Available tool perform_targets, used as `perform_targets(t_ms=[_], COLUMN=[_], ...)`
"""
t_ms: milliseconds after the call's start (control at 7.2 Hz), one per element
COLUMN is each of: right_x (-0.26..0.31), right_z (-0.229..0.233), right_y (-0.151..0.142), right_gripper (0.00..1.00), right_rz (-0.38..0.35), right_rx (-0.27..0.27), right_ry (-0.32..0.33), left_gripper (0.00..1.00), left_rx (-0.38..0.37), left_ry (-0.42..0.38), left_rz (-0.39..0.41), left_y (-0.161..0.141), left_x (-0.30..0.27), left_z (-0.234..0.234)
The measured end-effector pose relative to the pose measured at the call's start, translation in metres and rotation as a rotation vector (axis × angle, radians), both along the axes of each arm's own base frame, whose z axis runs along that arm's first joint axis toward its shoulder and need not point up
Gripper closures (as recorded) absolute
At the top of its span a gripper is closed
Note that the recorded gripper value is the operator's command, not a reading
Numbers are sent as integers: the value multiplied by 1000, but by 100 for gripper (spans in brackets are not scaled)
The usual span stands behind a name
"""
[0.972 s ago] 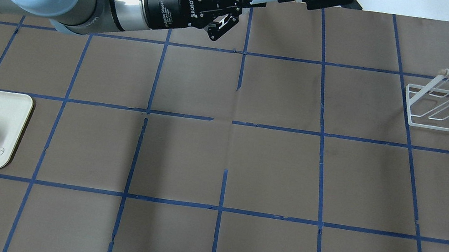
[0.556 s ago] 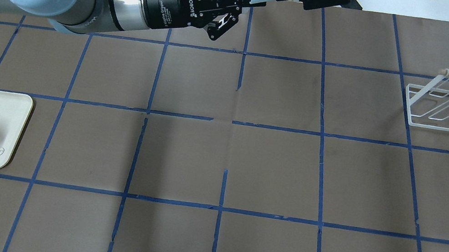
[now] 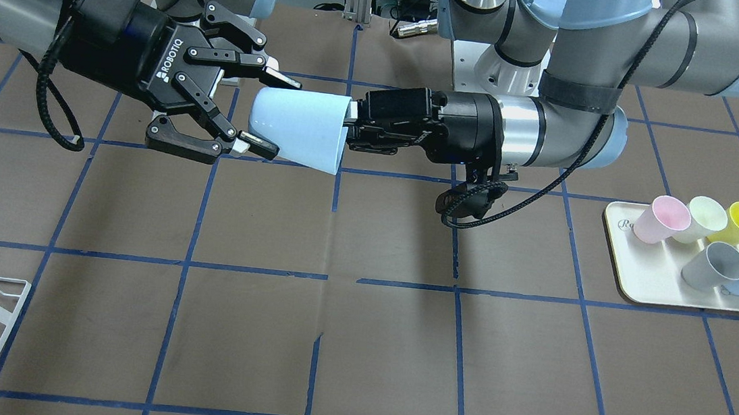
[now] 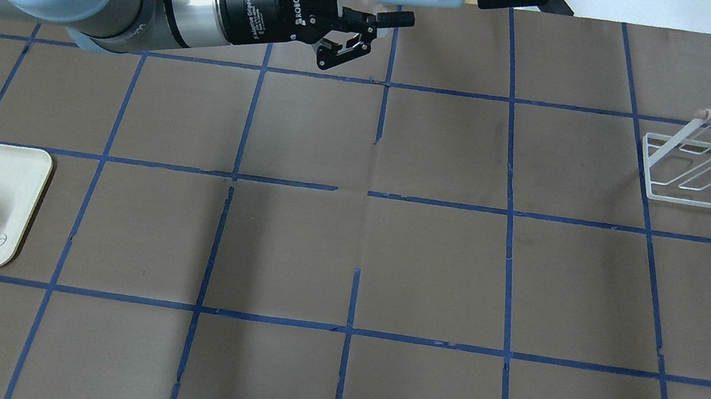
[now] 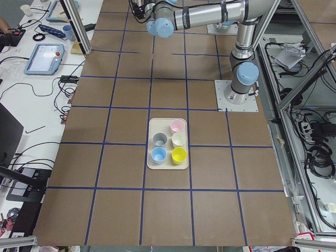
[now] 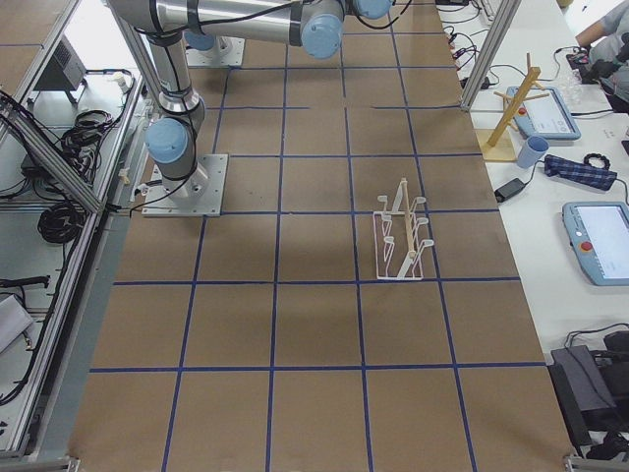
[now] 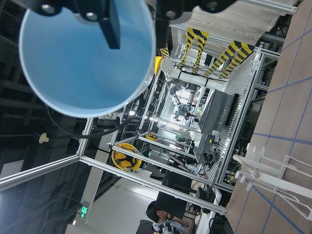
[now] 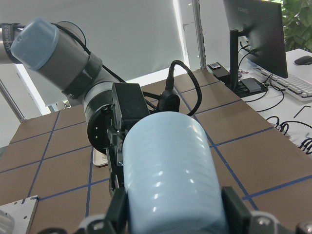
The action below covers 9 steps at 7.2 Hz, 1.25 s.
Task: Transfer IKEA cup to right arm and place on rack
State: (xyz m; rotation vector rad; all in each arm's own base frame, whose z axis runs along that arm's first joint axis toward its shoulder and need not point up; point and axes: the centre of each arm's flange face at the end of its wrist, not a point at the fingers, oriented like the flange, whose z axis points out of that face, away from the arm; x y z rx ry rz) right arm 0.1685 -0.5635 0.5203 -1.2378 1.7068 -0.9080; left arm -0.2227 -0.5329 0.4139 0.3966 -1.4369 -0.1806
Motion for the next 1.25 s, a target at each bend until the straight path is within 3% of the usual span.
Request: perform_targets(t_ms=[417,694,972,1250], right_x=[-6,-18,-39,-71], right_z=[3,0,-4,2], right_y=[0,-2,-6,-9], right_gripper=[62,75,77,77], right_rz=[-15,-33,-63,-104], right_rx=[5,9,13,24], right_ry=[10,60,166,334], left_gripper=[0,0,0,0], left_rx=[26,36,49,31], left_ry=[-3,-26,-73,-183], left_rz=[11,4,-15,-90], left_y=[2,0,-2,2], left_x=[10,28,62,112], left_z=[-2,-5,-5,9])
